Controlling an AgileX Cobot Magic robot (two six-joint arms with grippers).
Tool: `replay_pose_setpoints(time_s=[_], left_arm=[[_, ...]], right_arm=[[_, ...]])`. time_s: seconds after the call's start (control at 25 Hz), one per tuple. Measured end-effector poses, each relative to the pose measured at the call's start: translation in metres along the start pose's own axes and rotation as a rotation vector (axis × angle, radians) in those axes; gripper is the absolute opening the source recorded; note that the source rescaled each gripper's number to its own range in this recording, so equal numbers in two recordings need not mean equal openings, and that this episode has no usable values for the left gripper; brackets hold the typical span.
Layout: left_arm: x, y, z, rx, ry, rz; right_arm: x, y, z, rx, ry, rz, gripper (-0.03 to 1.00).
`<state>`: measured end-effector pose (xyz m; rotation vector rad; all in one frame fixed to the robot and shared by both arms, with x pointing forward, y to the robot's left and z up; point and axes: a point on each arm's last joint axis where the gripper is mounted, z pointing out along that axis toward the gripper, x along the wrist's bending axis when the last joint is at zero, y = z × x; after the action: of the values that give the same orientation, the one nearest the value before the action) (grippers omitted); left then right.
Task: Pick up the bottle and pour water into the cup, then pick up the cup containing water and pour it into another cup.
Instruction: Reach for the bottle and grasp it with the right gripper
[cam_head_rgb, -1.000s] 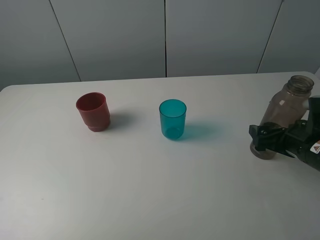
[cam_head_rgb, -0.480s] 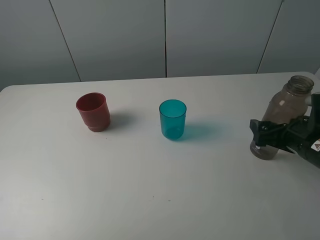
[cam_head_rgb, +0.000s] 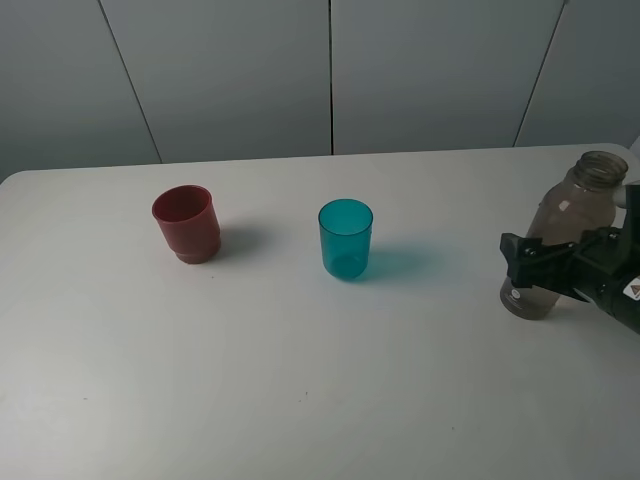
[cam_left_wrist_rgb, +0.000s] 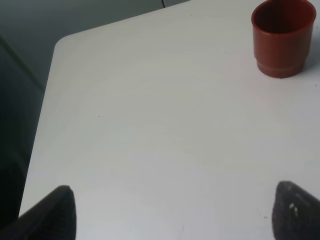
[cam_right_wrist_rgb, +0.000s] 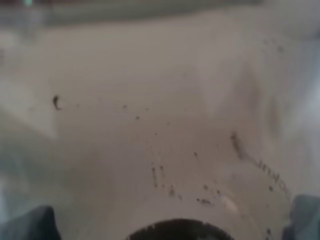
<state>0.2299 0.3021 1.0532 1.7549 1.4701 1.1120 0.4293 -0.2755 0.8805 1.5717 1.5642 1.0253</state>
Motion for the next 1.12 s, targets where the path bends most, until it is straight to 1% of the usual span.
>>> replay_pose_setpoints(time_s=[0.32,0.48,0.64,1.12], left_arm=[[0.0,0.0,0.0,0.0,0.0,0.0],[0.0,0.0,0.0,0.0,0.0,0.0],[0.0,0.0,0.0,0.0,0.0,0.0],[0.0,0.0,0.0,0.0,0.0,0.0]], right_arm=[[-0.0004,-0.0003,0.0002,0.001,-0.004,0.0,1.0],[-0.0009,-0.0069,0.0031,0.03,-0.008,-0.006,1.0],[-0.0008,-0.0046,0.0037,-0.002,-0.006,-0.005,1.0],[-0.0017,-0.004,0.0037,-0.009,-0.016,-0.012,1.0]])
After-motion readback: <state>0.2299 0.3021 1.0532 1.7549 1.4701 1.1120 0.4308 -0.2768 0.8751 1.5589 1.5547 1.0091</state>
